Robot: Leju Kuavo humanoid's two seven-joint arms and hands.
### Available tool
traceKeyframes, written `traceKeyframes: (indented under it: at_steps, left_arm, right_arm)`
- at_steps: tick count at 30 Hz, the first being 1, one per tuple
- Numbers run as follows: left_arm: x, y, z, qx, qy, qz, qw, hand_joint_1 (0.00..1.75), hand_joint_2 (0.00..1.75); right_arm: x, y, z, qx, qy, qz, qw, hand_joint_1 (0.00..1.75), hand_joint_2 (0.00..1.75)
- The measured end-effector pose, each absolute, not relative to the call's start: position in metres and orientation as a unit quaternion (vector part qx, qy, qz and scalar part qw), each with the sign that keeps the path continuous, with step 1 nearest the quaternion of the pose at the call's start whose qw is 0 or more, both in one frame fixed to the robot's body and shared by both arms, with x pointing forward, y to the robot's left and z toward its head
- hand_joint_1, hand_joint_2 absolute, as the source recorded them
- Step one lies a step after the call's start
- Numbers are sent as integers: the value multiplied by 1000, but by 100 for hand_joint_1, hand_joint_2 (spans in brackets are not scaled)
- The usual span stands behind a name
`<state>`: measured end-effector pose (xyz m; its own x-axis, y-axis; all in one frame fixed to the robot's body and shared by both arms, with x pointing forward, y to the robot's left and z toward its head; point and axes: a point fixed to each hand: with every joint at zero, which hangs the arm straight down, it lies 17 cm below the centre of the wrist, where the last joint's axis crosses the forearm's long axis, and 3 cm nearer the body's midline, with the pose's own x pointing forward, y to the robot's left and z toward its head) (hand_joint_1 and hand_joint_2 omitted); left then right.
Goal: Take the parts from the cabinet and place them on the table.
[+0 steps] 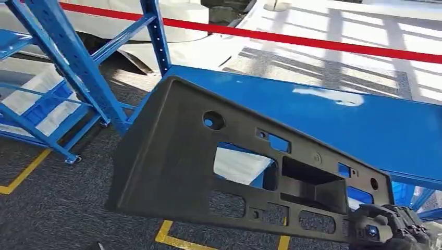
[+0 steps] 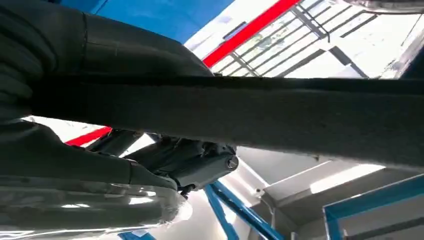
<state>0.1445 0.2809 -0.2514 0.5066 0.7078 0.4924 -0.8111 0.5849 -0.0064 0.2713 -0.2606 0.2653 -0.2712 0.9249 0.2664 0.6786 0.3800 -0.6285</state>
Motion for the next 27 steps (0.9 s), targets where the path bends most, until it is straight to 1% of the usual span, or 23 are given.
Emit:
traceKeyframes:
  at_steps: [27]
  left_arm:
    - [147, 281, -251, 113, -230, 441, 860, 0, 175]
  right_arm:
    - [276, -261, 263, -517, -772, 196, 314, 175, 175]
